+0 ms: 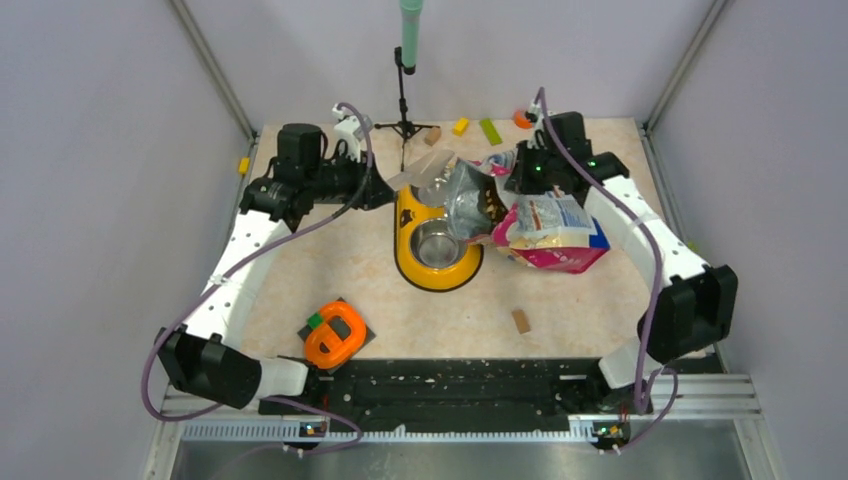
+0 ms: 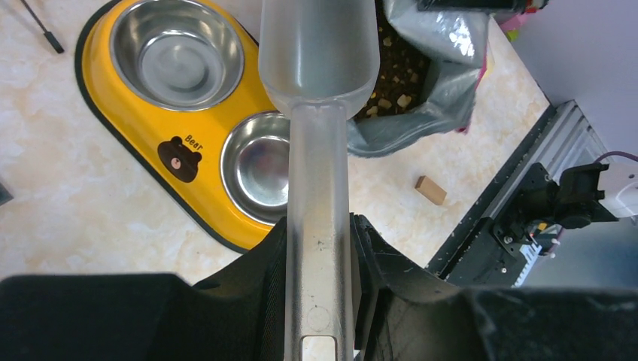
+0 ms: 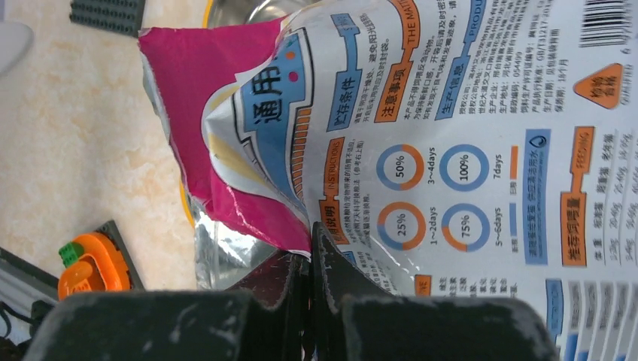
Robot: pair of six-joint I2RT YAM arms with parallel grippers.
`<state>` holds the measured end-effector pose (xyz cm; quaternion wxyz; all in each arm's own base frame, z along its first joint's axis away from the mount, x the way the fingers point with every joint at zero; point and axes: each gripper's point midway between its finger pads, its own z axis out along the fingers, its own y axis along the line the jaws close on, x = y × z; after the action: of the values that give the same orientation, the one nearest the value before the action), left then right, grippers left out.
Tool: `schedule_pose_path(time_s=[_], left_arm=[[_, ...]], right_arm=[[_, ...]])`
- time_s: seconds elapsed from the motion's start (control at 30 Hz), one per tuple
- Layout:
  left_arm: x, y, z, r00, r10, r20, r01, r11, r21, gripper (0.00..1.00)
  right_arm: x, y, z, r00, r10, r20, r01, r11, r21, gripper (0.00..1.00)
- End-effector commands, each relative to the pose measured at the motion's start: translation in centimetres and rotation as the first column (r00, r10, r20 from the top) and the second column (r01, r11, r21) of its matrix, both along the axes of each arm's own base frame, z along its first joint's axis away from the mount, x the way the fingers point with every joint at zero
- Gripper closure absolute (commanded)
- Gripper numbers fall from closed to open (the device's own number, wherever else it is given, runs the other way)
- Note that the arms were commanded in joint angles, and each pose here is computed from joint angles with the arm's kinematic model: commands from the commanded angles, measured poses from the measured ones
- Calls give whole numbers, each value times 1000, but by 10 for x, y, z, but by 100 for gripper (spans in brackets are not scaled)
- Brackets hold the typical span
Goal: Serve the pet food
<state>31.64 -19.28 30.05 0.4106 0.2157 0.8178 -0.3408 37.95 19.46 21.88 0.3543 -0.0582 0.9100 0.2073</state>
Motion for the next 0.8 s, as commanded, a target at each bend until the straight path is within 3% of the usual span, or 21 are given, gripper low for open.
schedule_pose_path(time_s=[0.0, 0.1, 0.23, 0.4, 0.63, 0.77], left_arm=[[-1, -13, 9, 998, -57, 4, 58, 996, -66, 100], [-9, -19, -2, 995, -87, -55, 83, 994, -70, 100], [-27, -28, -29, 987, -102, -126, 102, 995, 0, 100], [-64, -47, -50, 974, -157, -165, 168, 984, 56, 100], [-118, -61, -85, 926, -257, -279, 275, 961, 30, 100], [-128, -68, -107, 902, -271, -336, 299, 954, 32, 100]], right_arm=[[-15, -34, 15, 998, -41, 44, 44, 998, -50, 100], [-38, 5, -25, 1000, 8, -30, -8, 1000, 28, 100], [-80, 34, -82, 988, 31, -153, -39, 998, -56, 100], [-65, 13, -47, 996, -66, -58, 68, 997, 24, 100], [-54, 4, -23, 997, -73, -20, 72, 997, -31, 100], [-51, 4, -20, 996, -91, -19, 91, 996, -19, 100]])
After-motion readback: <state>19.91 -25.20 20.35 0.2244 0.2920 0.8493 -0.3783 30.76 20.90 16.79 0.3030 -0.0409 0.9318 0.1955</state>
